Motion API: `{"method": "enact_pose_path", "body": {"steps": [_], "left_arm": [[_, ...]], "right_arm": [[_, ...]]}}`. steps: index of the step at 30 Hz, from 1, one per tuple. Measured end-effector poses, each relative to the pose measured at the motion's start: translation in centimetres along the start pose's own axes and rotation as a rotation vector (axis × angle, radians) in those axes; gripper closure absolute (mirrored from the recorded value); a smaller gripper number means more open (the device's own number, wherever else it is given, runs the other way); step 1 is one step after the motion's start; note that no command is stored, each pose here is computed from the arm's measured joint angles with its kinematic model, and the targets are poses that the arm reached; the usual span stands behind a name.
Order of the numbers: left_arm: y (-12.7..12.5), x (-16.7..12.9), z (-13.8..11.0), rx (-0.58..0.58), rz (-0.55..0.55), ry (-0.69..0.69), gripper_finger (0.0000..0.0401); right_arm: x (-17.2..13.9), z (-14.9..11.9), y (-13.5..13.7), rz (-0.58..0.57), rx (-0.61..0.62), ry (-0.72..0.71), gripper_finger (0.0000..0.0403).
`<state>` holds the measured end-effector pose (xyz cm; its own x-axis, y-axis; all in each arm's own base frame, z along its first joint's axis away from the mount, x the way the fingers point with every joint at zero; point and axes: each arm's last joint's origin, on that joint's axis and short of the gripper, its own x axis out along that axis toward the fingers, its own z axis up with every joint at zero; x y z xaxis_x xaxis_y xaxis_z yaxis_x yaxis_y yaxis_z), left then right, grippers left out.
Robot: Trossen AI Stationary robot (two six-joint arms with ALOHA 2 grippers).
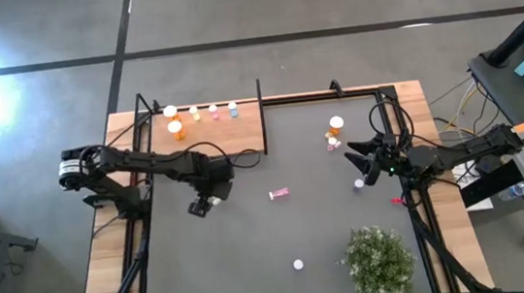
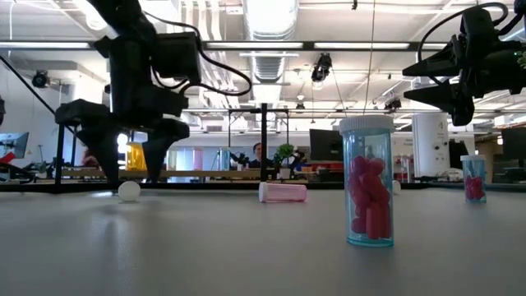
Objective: Pick and place medicine bottles onto shelf by color
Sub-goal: Put the bottom yellow pill bottle on the shelf aligned with the other yellow pill bottle
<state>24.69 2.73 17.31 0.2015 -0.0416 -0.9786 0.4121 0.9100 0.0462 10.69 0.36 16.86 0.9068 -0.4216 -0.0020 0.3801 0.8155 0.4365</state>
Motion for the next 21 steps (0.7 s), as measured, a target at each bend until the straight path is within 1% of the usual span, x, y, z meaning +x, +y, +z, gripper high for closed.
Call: {"method": "enact_pose_path", "body": {"steps": [8,15,21], "left_arm": [[-0.1,0.9,-0.2,0.003,0.013,-0.04,0.0097],[-0.3,1.3,-0.7,0.002,0.004,-0.025,0.0097],[-0.3,1.4,-0.7,0.043,0.003,-0.023,0.0097]], "right_arm": [[0.0,0.0,0.0,0.0,0.0,0.0,0.0165],[0.0,0.0,0.0,0.0,0.0,0.0,0.0165],[0.0,0.0,0.0,0.0,0.0,0.0,0.0165]]}}
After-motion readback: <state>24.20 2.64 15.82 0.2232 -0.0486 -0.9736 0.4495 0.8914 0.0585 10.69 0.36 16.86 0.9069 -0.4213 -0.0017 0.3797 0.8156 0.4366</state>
